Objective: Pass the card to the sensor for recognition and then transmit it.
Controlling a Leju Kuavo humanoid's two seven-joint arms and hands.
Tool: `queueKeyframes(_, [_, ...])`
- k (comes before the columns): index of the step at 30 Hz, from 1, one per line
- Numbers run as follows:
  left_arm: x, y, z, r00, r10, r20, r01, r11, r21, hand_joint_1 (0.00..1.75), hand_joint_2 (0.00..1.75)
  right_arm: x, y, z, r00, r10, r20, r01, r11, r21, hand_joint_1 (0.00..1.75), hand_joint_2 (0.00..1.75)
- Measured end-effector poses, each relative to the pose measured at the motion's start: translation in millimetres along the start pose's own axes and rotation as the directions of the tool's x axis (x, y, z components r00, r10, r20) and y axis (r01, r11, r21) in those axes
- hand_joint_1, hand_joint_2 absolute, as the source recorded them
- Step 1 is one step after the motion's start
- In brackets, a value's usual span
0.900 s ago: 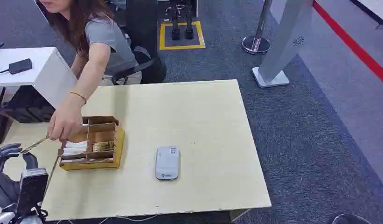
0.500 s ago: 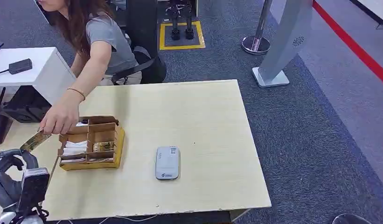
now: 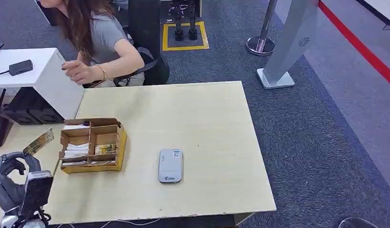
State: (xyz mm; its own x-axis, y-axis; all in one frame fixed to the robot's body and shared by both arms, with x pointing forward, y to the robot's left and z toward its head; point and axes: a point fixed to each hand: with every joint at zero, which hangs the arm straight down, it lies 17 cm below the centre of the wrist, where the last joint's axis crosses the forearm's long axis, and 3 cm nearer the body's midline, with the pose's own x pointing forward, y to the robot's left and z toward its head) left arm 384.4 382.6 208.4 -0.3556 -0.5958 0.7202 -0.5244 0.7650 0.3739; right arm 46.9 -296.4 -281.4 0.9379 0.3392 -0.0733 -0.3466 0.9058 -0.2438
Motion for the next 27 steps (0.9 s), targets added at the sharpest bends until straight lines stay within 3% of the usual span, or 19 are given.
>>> queueKeyframes(13, [18.4,-74.2,-7.1,0.993,-0.097,0.073,0.105,0.986,-0.128,1.75,1.75,6.3,1.7,1.3,0.999,0.046,0.019,-0.046,0.999,0.004,0.0,1.75])
queueKeyframes(27, [53.0,-190.8,28.5,0.956,-0.18,0.23,0.252,0.907,-0.338,1.75,1.75,12.2,0.0,2.0,0.996,0.088,0.034,-0.088,0.996,-0.003,0.0,1.75])
